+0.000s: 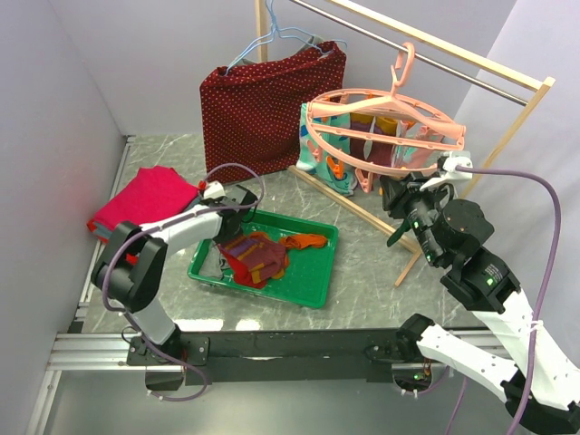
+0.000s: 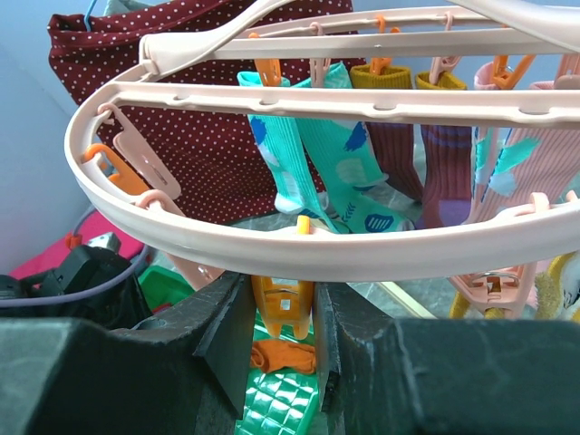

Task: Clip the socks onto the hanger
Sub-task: Pick up the sock from the bin.

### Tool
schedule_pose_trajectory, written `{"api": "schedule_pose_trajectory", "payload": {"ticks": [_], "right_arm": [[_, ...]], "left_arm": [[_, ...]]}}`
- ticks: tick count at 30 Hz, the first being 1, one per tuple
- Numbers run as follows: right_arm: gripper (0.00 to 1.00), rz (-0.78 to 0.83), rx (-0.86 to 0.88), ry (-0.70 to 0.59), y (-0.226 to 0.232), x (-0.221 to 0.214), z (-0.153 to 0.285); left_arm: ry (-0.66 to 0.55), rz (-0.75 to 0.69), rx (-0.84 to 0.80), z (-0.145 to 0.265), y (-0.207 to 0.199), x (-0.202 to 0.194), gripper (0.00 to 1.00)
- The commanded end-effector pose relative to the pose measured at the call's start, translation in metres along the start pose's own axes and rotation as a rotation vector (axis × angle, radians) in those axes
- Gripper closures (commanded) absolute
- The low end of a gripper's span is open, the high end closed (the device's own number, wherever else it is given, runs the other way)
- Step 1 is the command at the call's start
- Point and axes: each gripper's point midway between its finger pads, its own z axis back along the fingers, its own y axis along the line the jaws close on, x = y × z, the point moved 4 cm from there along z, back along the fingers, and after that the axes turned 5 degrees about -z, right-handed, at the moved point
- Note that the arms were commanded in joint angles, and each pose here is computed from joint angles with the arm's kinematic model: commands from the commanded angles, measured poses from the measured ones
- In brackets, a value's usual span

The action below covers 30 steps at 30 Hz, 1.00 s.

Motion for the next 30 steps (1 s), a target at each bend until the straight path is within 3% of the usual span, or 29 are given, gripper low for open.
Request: {"api": "schedule_pose_trajectory", "payload": {"ticks": [1,6,11,14,16,22,30], "right_arm": [[1.0,-0.014,0.007,-0.022,0.001,0.004,-0.001],[1.0,-0.014,0.008,-0.025,0.001,0.005,-0.001],[1.0,-0.015,0.007,-0.027,0.001,0.006,-0.001],[1.0,-0.016,0.004,-0.026,0.0,0.006,0.0],[1.0,-0.016,0.006,-0.025,0.0,0.005,0.0],[1.0,-0.011,0.006,-0.021,0.0,0.004,0.0],[1.0,-0.011,0.033,-0.023,0.004,0.008,0.002]], "left_arm": [[0.003,-0.015,-0.036,-0.002,-0.014,0.008,0.58],[0.023,-0.042,-0.048,-0.007,-0.021,0.005,0.62],[0.038,-0.071,-0.092,-0.009,-0.03,0.004,0.76],[0.021,-0.07,-0.113,-0.004,-0.03,0.008,0.9],[-0.018,-0.066,-0.14,0.008,-0.03,0.017,0.99],[-0.258,-0.127,-0.275,0.068,-0.046,0.052,0.99],[-0.527,-0.226,-0.627,0.164,-0.067,0.071,0.99]]}}
